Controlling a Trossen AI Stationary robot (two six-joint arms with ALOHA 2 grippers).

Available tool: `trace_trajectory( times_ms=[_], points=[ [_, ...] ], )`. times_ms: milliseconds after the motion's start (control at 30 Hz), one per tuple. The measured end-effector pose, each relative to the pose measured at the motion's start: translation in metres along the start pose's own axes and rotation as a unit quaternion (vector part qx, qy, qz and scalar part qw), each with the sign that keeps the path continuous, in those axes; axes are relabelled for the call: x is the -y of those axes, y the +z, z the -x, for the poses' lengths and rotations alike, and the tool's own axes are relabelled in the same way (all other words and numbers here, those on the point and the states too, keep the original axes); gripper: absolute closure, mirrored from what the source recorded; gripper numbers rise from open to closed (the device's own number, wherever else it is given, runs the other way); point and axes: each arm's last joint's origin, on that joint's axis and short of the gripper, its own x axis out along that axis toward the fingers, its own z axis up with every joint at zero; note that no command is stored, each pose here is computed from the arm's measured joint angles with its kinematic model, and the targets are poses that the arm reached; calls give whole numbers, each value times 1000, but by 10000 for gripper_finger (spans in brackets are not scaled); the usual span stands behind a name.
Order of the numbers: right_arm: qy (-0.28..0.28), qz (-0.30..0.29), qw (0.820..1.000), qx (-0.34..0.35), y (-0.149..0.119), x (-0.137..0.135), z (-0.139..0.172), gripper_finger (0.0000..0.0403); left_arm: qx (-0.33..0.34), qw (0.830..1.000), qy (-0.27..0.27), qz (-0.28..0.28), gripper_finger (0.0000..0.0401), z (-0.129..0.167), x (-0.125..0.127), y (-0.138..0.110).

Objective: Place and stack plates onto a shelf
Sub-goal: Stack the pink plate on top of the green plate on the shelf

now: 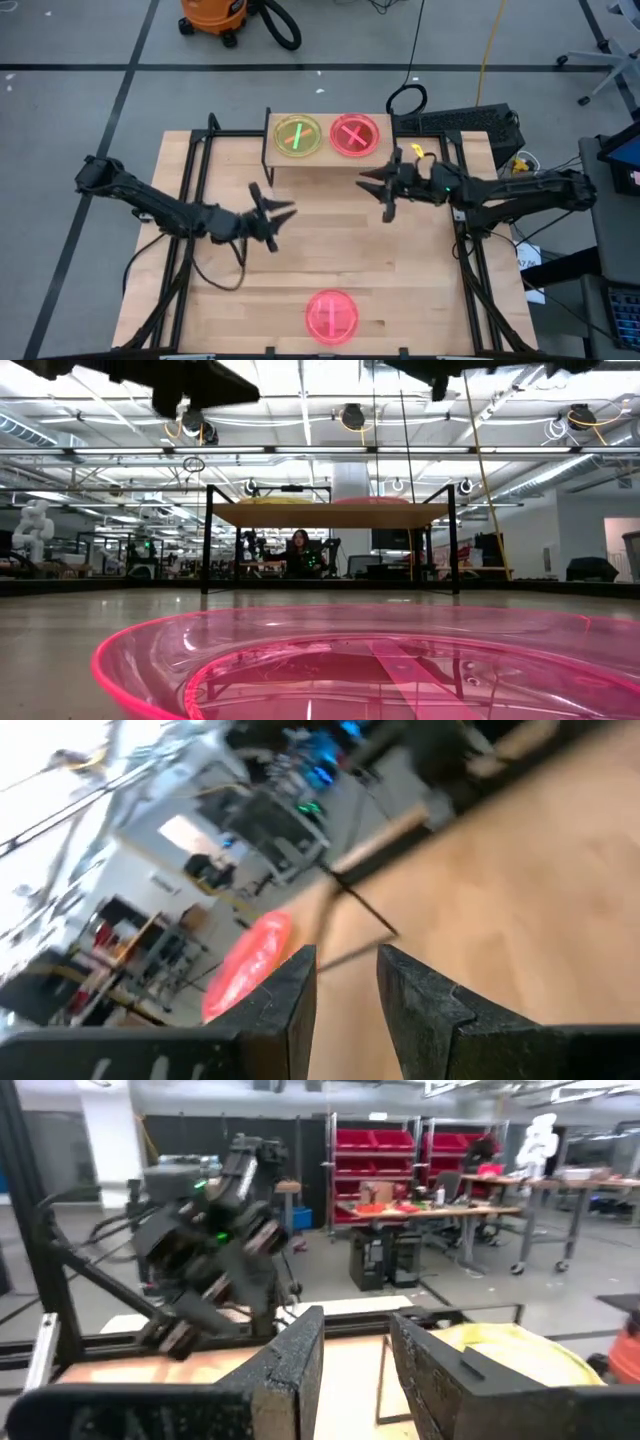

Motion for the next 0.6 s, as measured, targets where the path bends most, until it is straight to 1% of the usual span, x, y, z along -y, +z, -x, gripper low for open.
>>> trace_trajectory(
  times_ms=[100,233,367,467,533,600],
  points=[
    [-18,4,1000,7,-11,-2,11,298,-8,998,-39,-51,286,-1,24,-1],
    [-30,2,999,11,-25,-1,18,298,-1,993,-80,-87,286,4,51,0],
    [-30,-9,999,7,-33,0,21,298,14,988,-119,-96,286,16,74,3],
    [-30,-9,1000,3,-35,0,21,298,21,984,-158,-77,286,26,93,4],
    [-30,-9,1000,3,-35,0,21,298,17,978,-189,-88,286,33,107,1],
    [-30,-9,1000,3,-35,0,21,298,16,970,-214,-113,286,41,123,-3]
  ],
)
